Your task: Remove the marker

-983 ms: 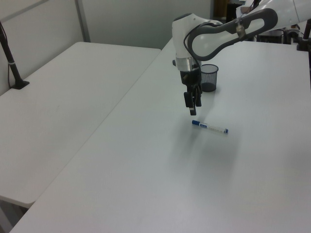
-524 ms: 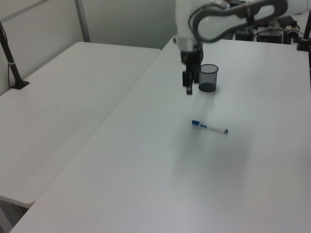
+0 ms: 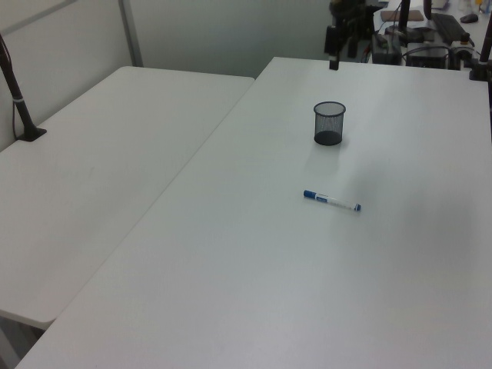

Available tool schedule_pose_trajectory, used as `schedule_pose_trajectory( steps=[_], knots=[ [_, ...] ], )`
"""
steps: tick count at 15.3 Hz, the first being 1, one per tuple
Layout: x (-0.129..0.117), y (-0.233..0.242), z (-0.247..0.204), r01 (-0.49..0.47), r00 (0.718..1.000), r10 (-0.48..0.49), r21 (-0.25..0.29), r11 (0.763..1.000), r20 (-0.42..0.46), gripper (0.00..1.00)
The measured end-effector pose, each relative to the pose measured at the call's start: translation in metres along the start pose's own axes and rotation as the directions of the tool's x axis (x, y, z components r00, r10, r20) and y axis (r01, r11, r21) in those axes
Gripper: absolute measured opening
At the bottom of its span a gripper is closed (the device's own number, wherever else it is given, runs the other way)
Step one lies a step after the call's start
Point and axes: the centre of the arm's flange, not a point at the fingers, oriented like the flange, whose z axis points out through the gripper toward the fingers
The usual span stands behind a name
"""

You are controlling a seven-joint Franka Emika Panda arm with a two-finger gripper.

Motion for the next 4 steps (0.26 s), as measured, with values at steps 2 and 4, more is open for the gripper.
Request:
schedule_pose_trajectory(
  steps=[2, 4],
  knots=[
    [-0.01, 0.005, -0.003, -0.007, 1.0, 0.007, 0.003, 1.0, 0.004, 1.0],
    [-0.017, 0.004, -0.004, -0.006, 1.0, 0.006, 0.006, 1.0, 0.008, 1.0]
  ],
)
